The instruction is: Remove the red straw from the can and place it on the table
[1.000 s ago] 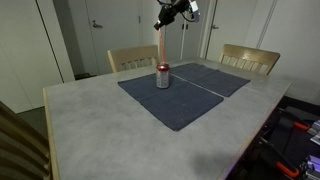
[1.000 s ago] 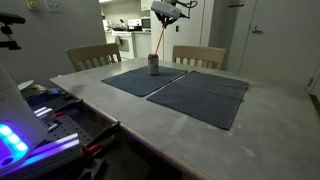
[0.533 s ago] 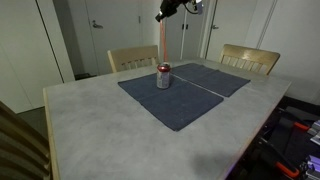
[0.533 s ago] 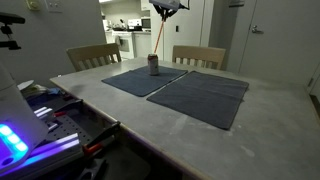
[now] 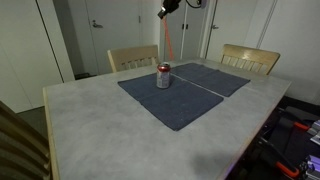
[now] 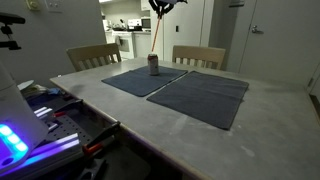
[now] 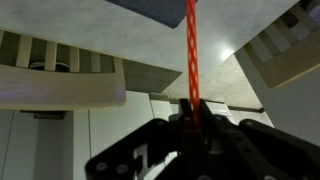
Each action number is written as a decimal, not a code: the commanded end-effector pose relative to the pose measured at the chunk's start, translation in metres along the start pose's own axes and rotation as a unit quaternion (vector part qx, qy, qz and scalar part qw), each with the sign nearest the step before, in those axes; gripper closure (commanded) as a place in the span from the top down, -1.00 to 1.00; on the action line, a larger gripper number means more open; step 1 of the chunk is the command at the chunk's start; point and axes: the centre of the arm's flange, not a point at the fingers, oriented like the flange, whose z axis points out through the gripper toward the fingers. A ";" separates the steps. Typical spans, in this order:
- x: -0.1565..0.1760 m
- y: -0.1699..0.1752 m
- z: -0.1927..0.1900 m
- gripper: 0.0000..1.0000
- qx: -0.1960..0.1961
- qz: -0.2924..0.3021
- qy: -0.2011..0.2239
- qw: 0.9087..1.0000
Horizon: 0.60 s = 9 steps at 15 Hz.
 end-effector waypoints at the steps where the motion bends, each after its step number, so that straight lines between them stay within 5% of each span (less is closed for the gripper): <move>1: -0.006 -0.028 -0.003 -0.95 0.045 -0.031 -0.056 0.997; 9: -0.016 -0.046 0.044 -0.95 0.116 -0.047 -0.184 0.975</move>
